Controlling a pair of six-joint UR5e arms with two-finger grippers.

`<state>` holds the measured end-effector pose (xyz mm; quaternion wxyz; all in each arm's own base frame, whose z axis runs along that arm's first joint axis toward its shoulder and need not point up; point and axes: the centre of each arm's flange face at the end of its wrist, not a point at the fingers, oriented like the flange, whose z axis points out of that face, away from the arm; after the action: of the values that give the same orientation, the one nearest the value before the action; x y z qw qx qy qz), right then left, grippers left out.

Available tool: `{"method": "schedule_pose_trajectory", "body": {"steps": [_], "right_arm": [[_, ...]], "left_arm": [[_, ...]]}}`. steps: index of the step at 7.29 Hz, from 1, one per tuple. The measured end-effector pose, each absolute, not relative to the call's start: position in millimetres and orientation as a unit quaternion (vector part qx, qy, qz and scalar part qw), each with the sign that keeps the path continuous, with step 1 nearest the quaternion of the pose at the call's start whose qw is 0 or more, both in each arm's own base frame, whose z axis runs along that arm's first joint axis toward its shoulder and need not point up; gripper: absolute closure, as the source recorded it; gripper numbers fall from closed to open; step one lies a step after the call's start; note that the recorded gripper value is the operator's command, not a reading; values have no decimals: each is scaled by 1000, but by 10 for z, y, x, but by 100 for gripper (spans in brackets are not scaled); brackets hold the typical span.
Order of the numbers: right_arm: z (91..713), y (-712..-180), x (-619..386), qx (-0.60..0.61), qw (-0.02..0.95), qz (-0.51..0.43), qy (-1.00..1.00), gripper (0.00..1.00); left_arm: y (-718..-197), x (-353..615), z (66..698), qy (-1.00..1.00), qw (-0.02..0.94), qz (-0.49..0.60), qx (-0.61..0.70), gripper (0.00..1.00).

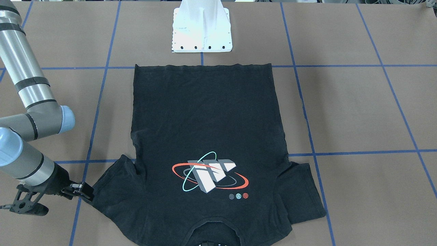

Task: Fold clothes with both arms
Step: 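Move the right gripper to the shoulder seam nearest it and grasp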

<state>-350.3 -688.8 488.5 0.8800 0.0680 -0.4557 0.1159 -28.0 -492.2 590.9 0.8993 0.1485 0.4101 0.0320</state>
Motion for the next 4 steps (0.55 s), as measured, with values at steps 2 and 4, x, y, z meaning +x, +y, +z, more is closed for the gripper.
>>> {"method": "schedule_pose_trajectory", "body": {"steps": [2, 4], "right_arm": [[4869, -6883, -3540, 67, 880, 114, -456, 43], [4890, -6877, -3546, 65, 881, 114, -454, 95]], "left_arm": [[-4919, -280, 5927, 410, 900, 32, 147, 0], [-4921, -280, 5936, 410, 900, 32, 146, 0]]}}
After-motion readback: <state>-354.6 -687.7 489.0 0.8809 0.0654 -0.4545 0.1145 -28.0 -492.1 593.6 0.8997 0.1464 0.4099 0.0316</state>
